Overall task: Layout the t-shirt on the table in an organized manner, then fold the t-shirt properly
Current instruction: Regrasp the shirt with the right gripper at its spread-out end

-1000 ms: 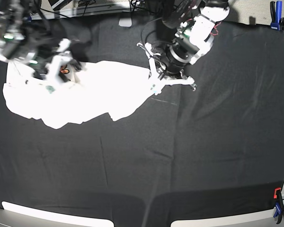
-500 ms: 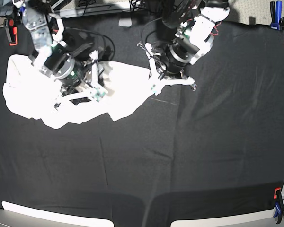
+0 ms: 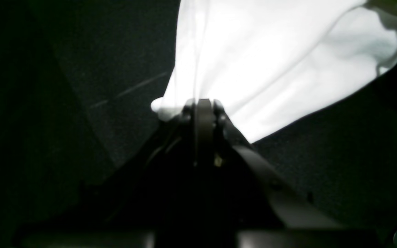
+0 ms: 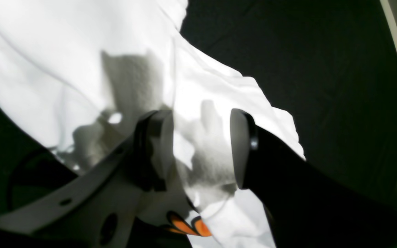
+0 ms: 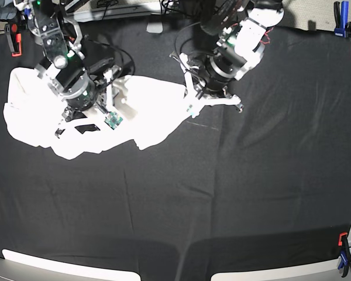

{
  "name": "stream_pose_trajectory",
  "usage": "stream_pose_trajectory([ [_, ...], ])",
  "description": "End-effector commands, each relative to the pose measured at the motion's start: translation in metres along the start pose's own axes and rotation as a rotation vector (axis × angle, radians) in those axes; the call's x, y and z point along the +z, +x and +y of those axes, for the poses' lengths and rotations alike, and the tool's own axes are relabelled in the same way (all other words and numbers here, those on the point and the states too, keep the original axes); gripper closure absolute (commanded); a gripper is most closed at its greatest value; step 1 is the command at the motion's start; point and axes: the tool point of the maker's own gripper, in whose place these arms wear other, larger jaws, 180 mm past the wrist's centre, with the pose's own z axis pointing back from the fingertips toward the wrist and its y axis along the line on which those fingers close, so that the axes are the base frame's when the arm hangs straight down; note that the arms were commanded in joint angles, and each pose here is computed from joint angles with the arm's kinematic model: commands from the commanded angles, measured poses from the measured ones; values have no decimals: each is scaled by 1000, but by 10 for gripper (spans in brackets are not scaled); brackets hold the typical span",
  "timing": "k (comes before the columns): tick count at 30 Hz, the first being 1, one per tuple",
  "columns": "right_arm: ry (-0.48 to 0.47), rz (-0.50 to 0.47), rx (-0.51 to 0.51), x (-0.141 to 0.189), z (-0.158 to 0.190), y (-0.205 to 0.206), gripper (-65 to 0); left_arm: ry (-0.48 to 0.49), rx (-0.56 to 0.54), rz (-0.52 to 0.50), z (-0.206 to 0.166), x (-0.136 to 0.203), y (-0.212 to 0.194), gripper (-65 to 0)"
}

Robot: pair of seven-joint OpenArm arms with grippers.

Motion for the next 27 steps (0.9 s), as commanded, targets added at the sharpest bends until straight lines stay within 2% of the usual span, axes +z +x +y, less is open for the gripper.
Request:
stream_pose_trajectory([
  [1,-28,-19,7,3,-11,4,-249,9,-1,-40,3,1,12,0],
  [9,1,46,-6,-10,-4,-18,-249,9,-1,-40,3,1,12,0],
  [12,57,8,-50,-9,6,-10,-249,9,-1,-40,3,1,12,0],
  [15,87,-10,-35,-9,13,-6,-249,9,-1,-40,3,1,12,0],
  [22,-6,35,-14,-10,-4,-15,-249,9,-1,-40,3,1,12,0],
  [27,-22,54,-7,-9,-9,-20,-247,9,-1,-40,3,1,12,0],
])
